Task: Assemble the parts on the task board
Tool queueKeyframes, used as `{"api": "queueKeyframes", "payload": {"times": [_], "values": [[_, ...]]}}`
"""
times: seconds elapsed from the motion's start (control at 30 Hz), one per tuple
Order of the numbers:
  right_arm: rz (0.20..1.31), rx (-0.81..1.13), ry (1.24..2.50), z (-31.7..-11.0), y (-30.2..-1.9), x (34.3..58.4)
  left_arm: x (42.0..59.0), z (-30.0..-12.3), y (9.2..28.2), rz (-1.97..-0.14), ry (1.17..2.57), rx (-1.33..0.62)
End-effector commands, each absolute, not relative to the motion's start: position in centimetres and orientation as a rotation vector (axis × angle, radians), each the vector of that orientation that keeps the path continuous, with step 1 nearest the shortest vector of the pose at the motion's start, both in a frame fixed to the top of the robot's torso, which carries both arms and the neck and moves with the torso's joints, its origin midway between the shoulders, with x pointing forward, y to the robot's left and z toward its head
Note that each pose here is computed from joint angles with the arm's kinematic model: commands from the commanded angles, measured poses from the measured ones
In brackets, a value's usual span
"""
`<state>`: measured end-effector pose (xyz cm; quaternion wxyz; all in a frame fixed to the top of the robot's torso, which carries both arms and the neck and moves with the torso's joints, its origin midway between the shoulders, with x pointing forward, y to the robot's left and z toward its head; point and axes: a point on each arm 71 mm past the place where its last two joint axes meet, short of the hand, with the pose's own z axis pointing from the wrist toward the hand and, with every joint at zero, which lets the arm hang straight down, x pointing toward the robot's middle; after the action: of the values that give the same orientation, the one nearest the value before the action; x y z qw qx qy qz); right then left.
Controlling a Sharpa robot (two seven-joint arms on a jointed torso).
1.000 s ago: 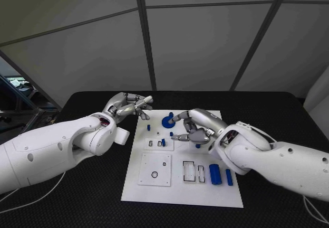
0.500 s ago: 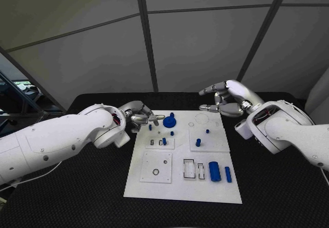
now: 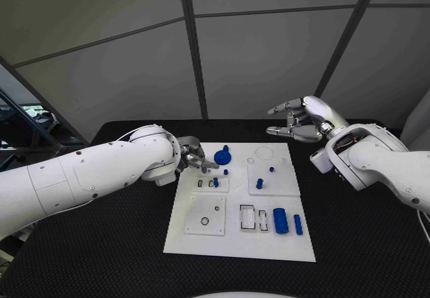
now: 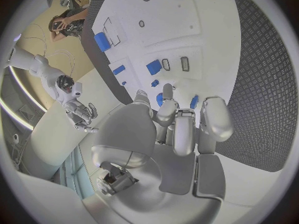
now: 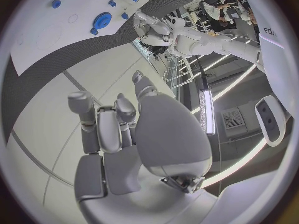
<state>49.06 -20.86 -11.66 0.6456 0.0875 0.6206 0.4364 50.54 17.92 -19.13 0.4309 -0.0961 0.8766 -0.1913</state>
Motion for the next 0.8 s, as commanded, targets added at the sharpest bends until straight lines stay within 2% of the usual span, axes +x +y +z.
{"api": "queueKeyframes", "payload": {"times": [0.03,0.8], "values": [[0.999,0.219,1.412,-11.6,-20.9,49.2,50.6,-19.4,17.8,-0.380,2.235,-0.165],[0.974,0.242,1.450,-12.2,-20.6,50.1,50.5,-20.3,15.2,-0.361,2.299,-0.075]]}}
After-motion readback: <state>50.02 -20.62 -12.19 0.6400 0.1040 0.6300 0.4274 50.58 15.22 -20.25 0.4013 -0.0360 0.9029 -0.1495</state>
